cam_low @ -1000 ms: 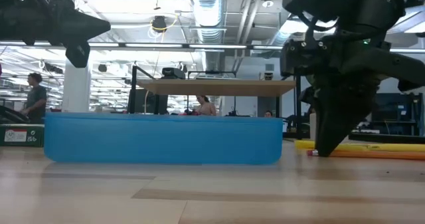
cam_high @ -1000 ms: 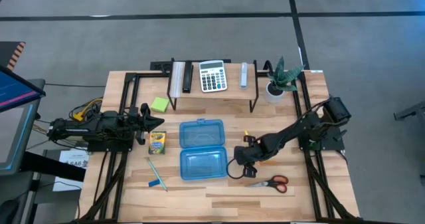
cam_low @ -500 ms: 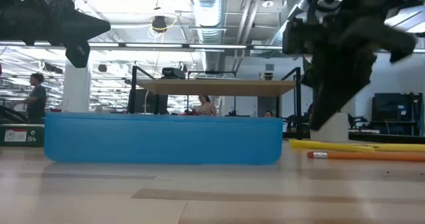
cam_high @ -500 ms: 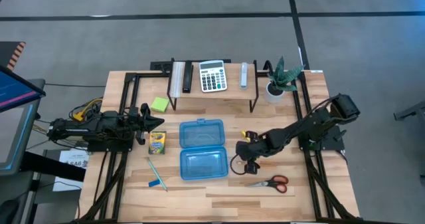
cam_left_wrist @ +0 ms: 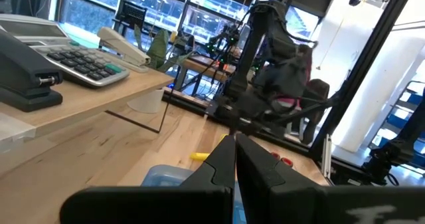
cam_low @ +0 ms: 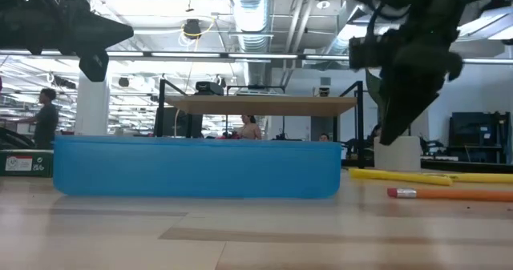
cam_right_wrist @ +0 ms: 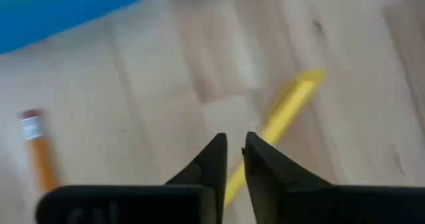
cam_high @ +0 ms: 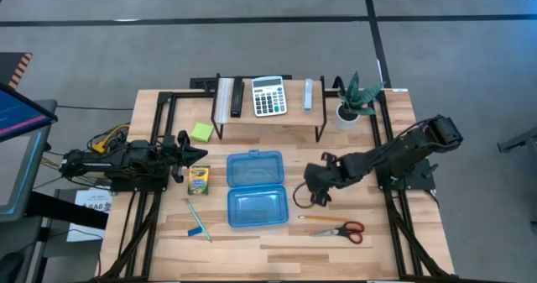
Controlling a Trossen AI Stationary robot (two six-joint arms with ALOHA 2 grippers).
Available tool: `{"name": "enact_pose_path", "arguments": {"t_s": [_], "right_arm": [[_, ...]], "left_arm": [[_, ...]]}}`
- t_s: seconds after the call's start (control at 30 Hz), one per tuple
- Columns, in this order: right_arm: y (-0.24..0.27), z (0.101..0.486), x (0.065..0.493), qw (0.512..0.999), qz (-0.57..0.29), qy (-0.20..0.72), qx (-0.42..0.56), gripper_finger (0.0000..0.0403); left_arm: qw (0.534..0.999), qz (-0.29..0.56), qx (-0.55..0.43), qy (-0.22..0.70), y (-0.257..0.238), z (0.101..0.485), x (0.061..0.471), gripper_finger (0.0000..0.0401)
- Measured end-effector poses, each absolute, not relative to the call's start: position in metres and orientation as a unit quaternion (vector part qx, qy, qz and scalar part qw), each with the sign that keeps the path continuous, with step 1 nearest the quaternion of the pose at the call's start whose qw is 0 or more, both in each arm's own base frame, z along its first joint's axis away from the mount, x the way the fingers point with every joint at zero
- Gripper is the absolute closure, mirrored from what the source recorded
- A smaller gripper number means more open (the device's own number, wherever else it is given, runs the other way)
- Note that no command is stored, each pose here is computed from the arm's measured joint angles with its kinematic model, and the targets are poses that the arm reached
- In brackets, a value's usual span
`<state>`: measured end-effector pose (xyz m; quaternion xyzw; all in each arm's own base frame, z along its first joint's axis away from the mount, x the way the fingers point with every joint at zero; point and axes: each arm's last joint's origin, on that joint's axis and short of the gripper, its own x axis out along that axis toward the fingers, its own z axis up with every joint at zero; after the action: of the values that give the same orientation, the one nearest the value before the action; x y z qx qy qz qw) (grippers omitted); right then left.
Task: Pack school essentials
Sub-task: Put the yellow pen into the blue supply box
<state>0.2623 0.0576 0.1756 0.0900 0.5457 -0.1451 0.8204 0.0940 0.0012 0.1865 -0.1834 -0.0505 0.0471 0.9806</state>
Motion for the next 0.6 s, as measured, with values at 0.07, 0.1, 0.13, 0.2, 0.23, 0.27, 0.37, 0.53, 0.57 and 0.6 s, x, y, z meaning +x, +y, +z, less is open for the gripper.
{"name": "enact_pose_path", "arguments": {"t_s": [0.07,0.1,0.13,0.2,0.23,0.27,0.37,0.53,0.57,0.6], "right_arm": [[0.048,0.169,0.262,0.814,-0.157,0.549,0.104,0.0303],[0.044,0.165,0.261,0.811,-0.163,0.552,0.109,0.0292],[0.039,0.162,0.26,0.808,-0.171,0.553,0.112,0.0282],[0.029,0.16,0.262,0.81,-0.181,0.545,0.121,0.0259],[0.024,0.158,0.262,0.812,-0.186,0.538,0.126,0.0248],[0.019,0.157,0.262,0.814,-0.191,0.534,0.13,0.0238],[0.007,0.153,0.262,0.811,-0.195,0.533,0.142,0.0212],[-0.003,0.144,0.263,0.812,-0.191,0.53,0.149,0.0189],[-0.003,0.145,0.263,0.812,-0.19,0.531,0.15,0.0188],[-0.003,0.143,0.265,0.815,-0.188,0.527,0.15,0.0187]], "left_arm": [[0.981,0.047,-0.184,-0.051,0.001,0.186,0.094,0.0401],[0.981,0.047,-0.184,-0.051,0.001,0.186,0.094,0.0401],[0.981,0.047,-0.184,-0.05,0.001,0.186,0.094,0.0401],[0.981,0.047,-0.184,-0.051,0.001,0.186,0.094,0.0401],[0.981,0.047,-0.184,-0.051,0.001,0.186,0.094,0.0401],[0.981,0.047,-0.184,-0.05,0.001,0.186,0.094,0.0401],[0.981,0.047,-0.183,-0.05,0.001,0.186,0.094,0.0401],[0.981,0.047,-0.183,-0.05,0.001,0.186,0.094,0.0401],[0.981,0.047,-0.183,-0.05,0.001,0.186,0.094,0.0401],[0.981,0.048,-0.183,-0.05,0.001,0.186,0.094,0.0401]]}}
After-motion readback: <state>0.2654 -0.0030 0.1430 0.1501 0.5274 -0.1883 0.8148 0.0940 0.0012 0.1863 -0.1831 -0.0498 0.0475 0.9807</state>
